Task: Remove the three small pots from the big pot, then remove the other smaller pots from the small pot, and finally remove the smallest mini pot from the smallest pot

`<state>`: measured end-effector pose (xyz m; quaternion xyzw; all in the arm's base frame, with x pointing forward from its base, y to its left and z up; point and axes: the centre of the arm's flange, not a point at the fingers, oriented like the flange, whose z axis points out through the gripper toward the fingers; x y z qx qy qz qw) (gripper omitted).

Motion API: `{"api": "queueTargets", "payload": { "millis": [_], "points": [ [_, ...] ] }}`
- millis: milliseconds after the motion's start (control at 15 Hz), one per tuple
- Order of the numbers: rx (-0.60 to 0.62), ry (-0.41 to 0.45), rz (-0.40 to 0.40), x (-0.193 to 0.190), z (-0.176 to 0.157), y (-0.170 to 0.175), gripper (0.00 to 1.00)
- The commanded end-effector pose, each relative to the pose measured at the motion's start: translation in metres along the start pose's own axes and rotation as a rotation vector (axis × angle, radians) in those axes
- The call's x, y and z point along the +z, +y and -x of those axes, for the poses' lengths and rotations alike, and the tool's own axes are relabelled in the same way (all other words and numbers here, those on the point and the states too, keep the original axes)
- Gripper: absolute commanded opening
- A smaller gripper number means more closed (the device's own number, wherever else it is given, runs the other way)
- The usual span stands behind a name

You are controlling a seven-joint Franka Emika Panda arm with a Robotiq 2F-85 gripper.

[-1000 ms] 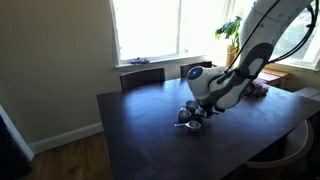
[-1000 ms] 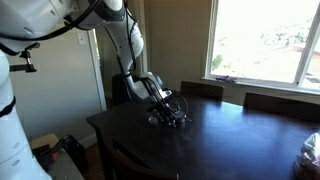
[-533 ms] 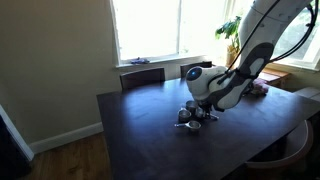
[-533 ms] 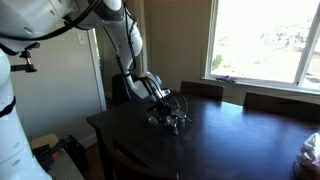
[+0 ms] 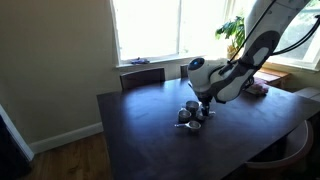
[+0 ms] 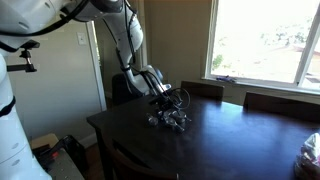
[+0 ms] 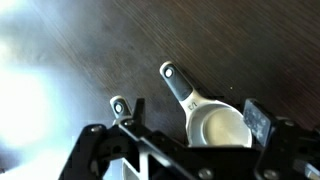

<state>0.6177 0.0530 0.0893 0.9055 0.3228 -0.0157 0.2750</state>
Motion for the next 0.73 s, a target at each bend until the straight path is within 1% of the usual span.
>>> {"api": "queueTargets", "payload": {
  "millis": [0,200,267,400,667],
  "points": [
    [-0.045,0.017,-0.089,-0.029,0.028,0.029,1.00],
    [-0.068,0.039,-0.138,-0.042,0.039,0.043,1.00],
    [-0.047,0.030,-0.093,-0.020,0.017,0.037,1.00],
    [-0.045,0.033,-0.095,-0.022,0.018,0.043,1.00],
    [-0.053,0.028,-0.099,-0.016,0.015,0.036,1.00]
  ]
}}
